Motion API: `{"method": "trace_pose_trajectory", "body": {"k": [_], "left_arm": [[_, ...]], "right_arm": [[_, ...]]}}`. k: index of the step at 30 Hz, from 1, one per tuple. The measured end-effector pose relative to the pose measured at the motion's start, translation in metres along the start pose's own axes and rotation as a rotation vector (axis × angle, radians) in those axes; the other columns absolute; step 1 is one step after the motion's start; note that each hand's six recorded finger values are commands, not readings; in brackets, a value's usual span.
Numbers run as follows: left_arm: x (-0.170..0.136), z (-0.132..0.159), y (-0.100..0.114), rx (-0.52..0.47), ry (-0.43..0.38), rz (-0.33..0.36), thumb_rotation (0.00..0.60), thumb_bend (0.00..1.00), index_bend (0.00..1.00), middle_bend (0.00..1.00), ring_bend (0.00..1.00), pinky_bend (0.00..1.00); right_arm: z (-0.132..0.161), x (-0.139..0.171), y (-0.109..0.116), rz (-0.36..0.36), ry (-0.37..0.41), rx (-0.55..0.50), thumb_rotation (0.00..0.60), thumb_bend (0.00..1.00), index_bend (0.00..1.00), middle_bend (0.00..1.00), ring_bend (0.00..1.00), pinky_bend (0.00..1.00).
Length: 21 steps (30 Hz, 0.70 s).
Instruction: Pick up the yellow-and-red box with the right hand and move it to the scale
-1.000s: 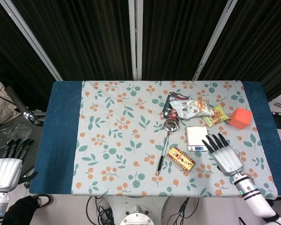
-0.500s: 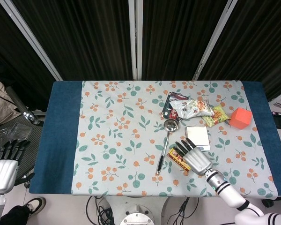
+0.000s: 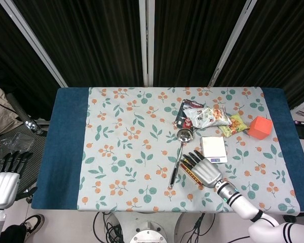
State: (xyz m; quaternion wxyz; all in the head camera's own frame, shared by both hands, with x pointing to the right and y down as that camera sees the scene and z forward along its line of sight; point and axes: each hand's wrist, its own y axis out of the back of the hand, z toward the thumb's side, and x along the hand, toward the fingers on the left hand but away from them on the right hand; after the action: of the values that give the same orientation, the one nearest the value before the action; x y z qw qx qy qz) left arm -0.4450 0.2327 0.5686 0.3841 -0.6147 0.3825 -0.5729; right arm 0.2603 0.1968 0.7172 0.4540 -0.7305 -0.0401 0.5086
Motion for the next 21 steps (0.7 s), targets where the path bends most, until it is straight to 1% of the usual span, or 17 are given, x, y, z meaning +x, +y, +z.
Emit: {"method": "trace_pose_trajectory", "body": {"k": [4, 8, 15, 21], "left_arm": [[0.0, 0.0003, 0.0002, 0.0, -0.001, -0.001, 0.6, 0.05, 0.1, 0.08, 0.0, 0.0], [0.0, 0.0, -0.0002, 0.0, 0.0, -0.004, 0.6, 0.05, 0.1, 0.08, 0.0, 0.0], [-0.001, -0.001, -0.0003, -0.001, 0.003, -0.003, 0.6, 0.05, 0.1, 0.08, 0.0, 0.0], [-0.0015, -0.0015, -0.0002, -0.003, 0.003, -0.001, 0.6, 0.05, 0.1, 0.08, 0.0, 0.0]], "right_arm": [[0.0015, -0.001, 0.0001, 0.0, 0.005, -0.011, 0.6, 0.0, 0.0, 0.01, 0.0, 0.0], [0.0015, -0.0016, -0.0002, 0.002, 0.006, -0.022, 0.6, 0.0, 0.0, 0.11, 0.0, 0.0], [0.0009, -0.0023, -0.0005, 0.002, 0.01, -0.04, 0.6, 0.0, 0.0, 0.18, 0.0, 0.0], [0.002, -0.0014, 0.0057, -0.039, 0.015, -0.065, 0.6, 0.01, 0.0, 0.27, 0.0, 0.0]]}}
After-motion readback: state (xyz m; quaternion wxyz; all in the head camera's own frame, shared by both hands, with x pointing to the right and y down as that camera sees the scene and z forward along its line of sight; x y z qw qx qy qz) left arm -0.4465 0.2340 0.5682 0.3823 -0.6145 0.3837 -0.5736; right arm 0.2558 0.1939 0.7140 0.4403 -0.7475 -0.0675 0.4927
